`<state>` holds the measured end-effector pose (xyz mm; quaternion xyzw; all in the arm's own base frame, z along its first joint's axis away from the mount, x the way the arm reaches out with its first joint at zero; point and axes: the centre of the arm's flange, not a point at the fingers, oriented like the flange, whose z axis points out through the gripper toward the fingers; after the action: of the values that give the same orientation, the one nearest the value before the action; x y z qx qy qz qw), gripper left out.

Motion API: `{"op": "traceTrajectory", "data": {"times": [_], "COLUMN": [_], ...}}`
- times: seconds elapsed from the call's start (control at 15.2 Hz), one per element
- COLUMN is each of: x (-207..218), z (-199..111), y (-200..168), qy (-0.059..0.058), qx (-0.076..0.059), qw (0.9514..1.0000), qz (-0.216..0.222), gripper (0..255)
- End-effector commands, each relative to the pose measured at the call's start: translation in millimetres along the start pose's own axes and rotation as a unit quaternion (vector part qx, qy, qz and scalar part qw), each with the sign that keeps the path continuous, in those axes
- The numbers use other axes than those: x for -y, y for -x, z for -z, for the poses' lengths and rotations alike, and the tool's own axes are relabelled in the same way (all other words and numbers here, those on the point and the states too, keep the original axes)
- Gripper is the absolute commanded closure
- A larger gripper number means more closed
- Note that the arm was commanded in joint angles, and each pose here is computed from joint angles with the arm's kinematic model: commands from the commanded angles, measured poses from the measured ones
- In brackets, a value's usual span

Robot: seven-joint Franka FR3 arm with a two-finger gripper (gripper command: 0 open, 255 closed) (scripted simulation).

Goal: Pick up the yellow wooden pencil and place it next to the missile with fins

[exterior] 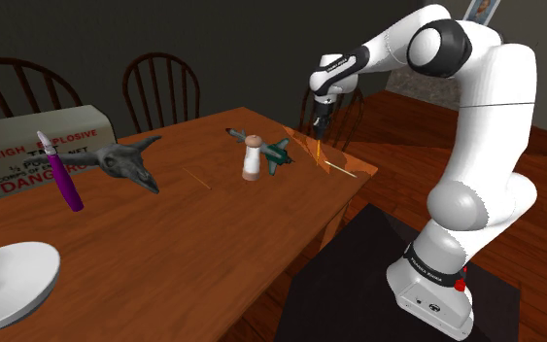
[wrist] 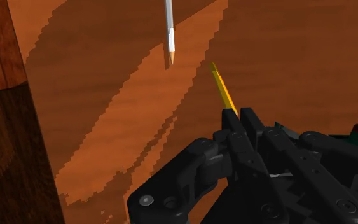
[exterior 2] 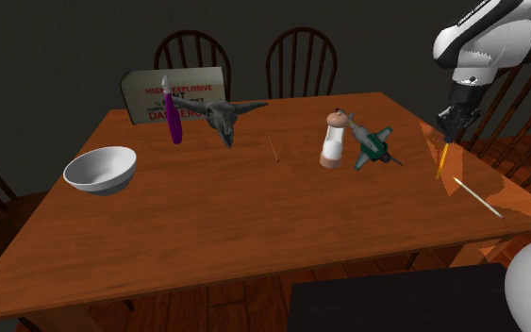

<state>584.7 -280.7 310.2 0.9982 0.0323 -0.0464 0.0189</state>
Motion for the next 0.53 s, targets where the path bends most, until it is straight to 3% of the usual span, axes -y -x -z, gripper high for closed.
{"op": "traceTrajectory", "data": {"times": [0.0, 0.46], "x": [2.1, 3.4], "z": [-13.1, -49.9], "y": [0.5, -3.0], "qy": [-0.001, -0.001], "qx": [0.001, 0.001], "qw": [1.0, 1.0], "qz": [0.0, 0.0], "gripper": [255, 255]}}
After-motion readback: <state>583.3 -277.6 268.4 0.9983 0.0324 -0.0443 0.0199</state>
